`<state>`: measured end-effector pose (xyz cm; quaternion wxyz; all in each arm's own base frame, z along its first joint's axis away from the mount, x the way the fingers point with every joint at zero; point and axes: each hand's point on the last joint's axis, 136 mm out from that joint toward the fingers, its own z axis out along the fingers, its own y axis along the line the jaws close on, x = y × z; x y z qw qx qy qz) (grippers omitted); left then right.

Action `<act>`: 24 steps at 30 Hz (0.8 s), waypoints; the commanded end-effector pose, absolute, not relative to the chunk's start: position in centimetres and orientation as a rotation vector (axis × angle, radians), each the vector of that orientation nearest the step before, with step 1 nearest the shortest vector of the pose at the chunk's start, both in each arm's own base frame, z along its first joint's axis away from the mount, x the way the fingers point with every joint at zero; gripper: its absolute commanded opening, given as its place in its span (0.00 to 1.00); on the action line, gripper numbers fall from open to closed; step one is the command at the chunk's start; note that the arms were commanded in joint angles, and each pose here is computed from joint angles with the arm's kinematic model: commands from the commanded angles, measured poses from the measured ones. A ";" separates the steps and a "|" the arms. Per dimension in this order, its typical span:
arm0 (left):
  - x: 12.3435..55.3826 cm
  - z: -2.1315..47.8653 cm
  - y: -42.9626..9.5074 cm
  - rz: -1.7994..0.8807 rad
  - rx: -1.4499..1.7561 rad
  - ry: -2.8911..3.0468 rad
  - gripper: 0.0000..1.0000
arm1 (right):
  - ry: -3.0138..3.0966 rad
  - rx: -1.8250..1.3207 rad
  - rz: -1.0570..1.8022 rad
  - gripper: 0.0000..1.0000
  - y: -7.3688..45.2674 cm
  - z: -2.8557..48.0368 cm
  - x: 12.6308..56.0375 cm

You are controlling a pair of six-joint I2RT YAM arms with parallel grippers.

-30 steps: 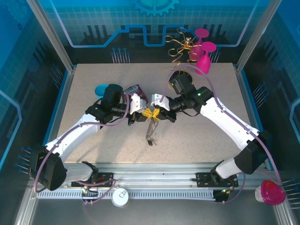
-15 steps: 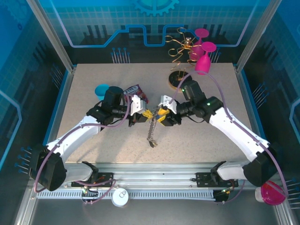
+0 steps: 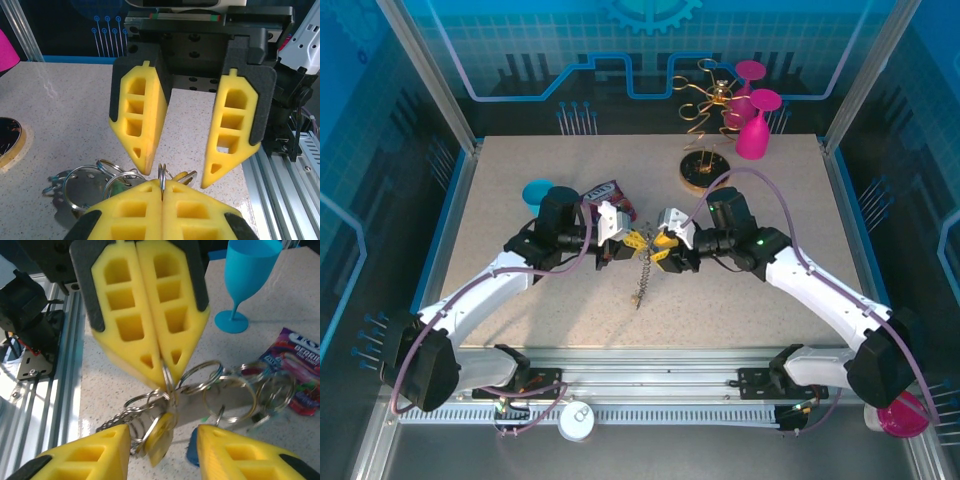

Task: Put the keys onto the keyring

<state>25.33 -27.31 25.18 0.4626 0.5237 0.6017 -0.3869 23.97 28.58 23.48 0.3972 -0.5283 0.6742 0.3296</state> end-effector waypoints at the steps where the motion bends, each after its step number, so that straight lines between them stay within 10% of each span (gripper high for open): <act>1: 24.6 27.0 -27.5 -0.958 1.290 1.393 0.00 | 1.683 -1.316 0.830 0.34 29.3 24.0 24.6; 24: 24.3 27.2 -27.4 -0.952 1.294 1.373 0.00 | 1.766 -1.462 0.707 0.00 27.9 22.9 23.9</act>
